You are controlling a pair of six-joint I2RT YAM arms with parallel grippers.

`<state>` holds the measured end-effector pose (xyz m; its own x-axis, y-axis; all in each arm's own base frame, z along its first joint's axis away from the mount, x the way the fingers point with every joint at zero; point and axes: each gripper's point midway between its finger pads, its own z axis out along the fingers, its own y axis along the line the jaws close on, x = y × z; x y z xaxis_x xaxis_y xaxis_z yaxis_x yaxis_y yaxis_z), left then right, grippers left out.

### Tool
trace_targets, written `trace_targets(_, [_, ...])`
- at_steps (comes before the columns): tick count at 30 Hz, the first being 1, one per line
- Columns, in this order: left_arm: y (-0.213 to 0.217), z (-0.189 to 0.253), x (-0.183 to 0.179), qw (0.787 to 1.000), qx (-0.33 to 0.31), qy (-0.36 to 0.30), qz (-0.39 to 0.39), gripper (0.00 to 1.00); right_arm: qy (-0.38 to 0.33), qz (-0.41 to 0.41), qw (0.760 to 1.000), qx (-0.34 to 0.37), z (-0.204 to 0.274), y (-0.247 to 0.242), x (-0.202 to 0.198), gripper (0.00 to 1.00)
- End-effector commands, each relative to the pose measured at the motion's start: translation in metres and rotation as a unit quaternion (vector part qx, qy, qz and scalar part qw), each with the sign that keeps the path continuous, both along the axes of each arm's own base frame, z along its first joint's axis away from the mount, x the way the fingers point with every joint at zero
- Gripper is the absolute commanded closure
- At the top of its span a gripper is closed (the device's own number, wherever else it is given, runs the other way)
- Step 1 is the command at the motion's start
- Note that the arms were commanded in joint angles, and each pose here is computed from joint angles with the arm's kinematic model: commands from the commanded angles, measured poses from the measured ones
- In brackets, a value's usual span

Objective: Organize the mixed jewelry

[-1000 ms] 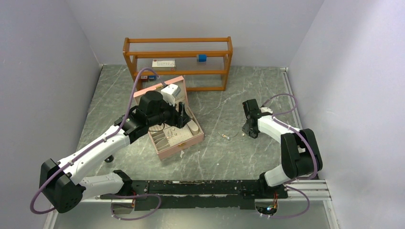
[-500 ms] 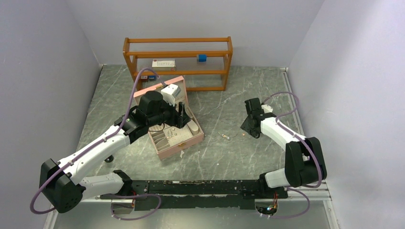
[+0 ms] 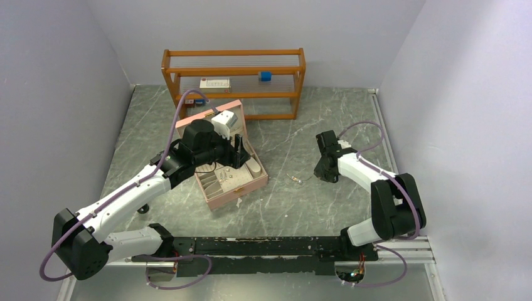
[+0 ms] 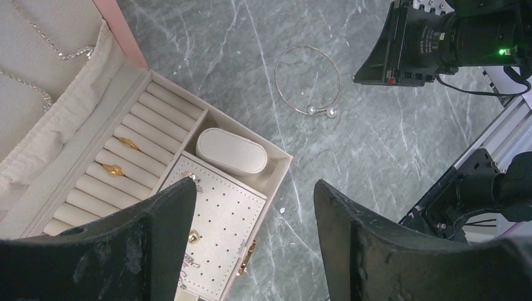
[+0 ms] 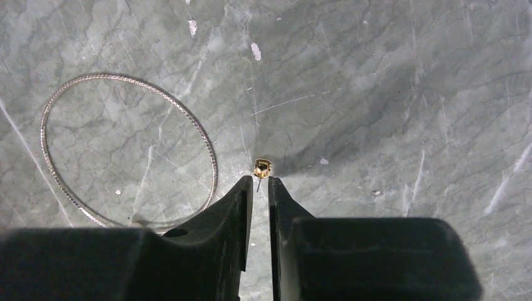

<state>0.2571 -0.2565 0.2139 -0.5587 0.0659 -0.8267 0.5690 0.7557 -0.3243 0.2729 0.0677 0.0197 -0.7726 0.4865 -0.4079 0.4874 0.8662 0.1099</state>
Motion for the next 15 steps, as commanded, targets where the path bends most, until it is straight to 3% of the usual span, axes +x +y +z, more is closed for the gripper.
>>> trace_targets(1, [-0.0041, 0.0019, 0.0002, 1.0, -0.001, -0.006, -0.007, 0.27, 0.0, -0.002, 1.0, -0.013, 0.0027, -0.0011, 0.0029, 0.82])
trace_targets(15, [-0.0025, 0.0006, 0.0002, 1.0, 0.003, -0.006, -0.005, 0.27, -0.005, -0.002, 1.0, -0.024, 0.0013, -0.003, 0.008, 0.84])
